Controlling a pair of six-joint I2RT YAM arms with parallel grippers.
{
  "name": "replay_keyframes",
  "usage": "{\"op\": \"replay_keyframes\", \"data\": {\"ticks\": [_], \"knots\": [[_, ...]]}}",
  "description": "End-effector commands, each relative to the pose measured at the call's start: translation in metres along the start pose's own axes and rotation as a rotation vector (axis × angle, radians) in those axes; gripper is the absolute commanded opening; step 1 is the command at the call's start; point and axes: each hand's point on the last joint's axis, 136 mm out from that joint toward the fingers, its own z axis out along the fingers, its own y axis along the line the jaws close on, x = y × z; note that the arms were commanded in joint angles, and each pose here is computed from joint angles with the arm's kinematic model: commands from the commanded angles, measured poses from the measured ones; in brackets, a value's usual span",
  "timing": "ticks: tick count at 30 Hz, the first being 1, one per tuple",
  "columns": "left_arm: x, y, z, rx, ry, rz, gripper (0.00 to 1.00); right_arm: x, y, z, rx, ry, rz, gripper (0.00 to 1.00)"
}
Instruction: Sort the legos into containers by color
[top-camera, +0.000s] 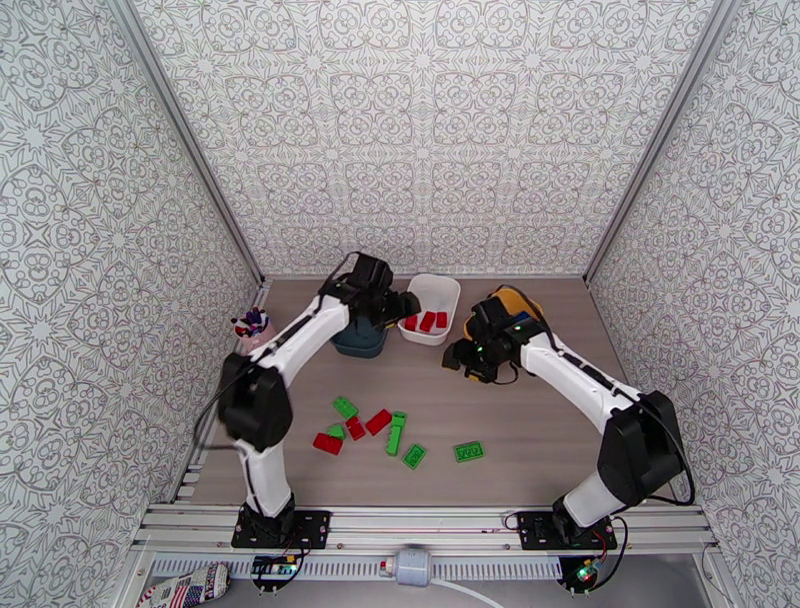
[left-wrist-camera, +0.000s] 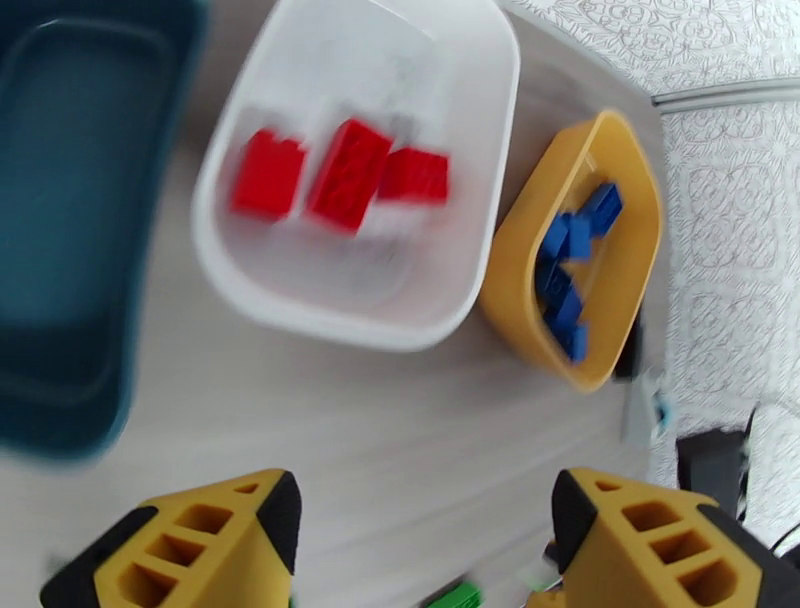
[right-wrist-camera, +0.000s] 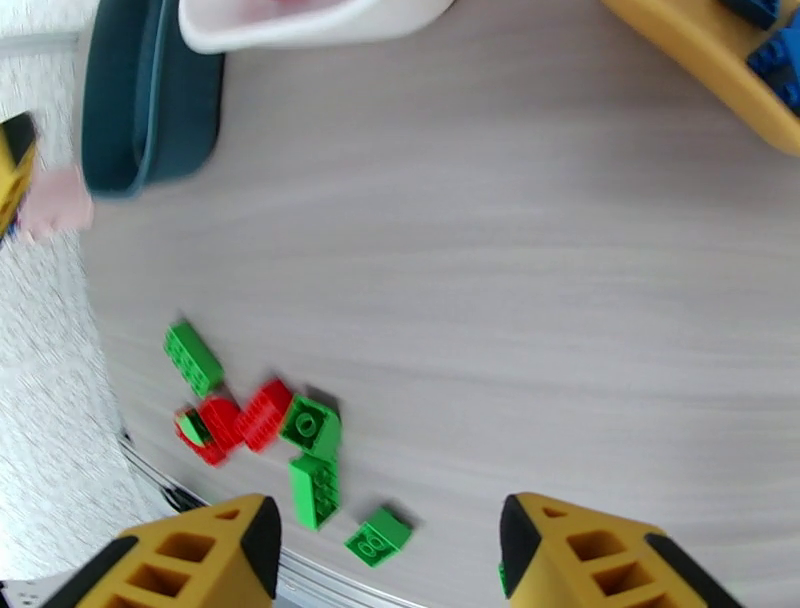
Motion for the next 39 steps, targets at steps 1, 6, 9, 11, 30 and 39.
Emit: {"op": "replay_keyframes", "data": {"ticks": [1,6,9,11,30,39], "knots": [[0.026,0.042,-0.018,-0.17,-0.006,0.011,0.72,0.01,0.011,0.005,0.061,0.009,-0.094,0.63],[0.064,0.089,-0.051,-0.323,-0.021,-0.078,0.75,0.03,0.024,0.019,0.102,0.037,-0.169,0.63],[0.089,0.115,-0.069,-0.394,-0.03,-0.158,0.77,0.042,0.031,0.026,0.138,0.059,-0.232,0.63],[0.108,0.132,-0.08,-0.439,-0.031,-0.211,0.77,0.05,0.036,0.029,0.159,0.071,-0.27,0.62],[0.251,0.15,-0.057,-0.487,0.171,-0.241,0.61,0.088,0.02,0.042,0.198,0.123,-0.287,0.58],[0.263,0.16,-0.023,-0.52,0.231,-0.254,0.58,0.09,0.017,0.039,0.206,0.125,-0.285,0.57]]}}
